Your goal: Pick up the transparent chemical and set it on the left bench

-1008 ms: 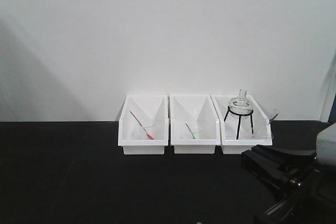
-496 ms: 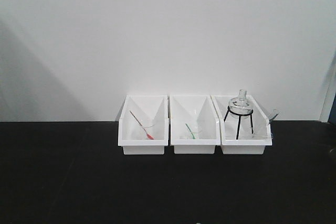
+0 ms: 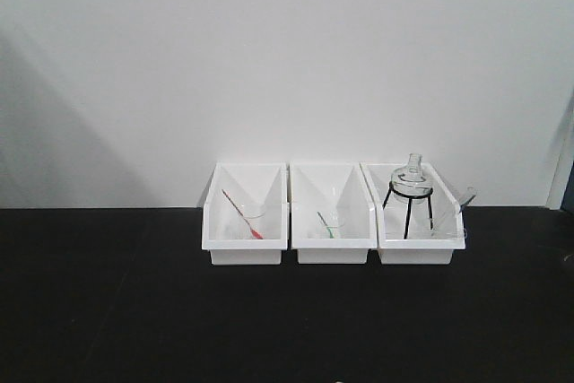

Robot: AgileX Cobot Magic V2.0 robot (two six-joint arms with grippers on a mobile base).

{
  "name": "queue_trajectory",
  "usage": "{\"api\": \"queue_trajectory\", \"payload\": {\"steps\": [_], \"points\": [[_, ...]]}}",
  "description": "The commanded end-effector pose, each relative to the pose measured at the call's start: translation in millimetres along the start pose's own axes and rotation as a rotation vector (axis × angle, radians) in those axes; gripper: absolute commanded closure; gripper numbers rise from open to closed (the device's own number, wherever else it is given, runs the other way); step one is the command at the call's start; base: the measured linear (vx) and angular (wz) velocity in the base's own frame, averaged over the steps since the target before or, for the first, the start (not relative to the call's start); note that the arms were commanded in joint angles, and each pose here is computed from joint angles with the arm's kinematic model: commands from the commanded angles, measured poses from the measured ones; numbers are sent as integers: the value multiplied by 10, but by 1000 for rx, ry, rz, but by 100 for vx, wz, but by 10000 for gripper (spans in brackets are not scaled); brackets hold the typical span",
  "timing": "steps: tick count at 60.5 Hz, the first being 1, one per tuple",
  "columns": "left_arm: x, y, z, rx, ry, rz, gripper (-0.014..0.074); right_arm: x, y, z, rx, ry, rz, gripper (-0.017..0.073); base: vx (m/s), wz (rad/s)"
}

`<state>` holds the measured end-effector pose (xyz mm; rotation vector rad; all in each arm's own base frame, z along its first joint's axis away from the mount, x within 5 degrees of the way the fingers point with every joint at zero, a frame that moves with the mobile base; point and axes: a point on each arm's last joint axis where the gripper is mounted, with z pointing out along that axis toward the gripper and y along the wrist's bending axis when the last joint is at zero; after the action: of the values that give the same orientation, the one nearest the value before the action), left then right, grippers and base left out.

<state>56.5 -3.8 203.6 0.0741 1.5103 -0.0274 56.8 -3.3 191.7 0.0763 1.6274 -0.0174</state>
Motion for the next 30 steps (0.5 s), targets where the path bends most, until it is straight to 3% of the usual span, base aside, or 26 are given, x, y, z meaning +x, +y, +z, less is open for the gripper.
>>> {"api": "queue_trajectory", "payload": {"steps": [1, 30], "points": [[-28, 1, -13, -2, -81, -9, 597, -59, -1, -6, 2, -84, -14, 567, 0, 0], [-28, 1, -13, -2, -81, -9, 597, -59, -1, -6, 2, -84, -14, 567, 0, 0]]}}
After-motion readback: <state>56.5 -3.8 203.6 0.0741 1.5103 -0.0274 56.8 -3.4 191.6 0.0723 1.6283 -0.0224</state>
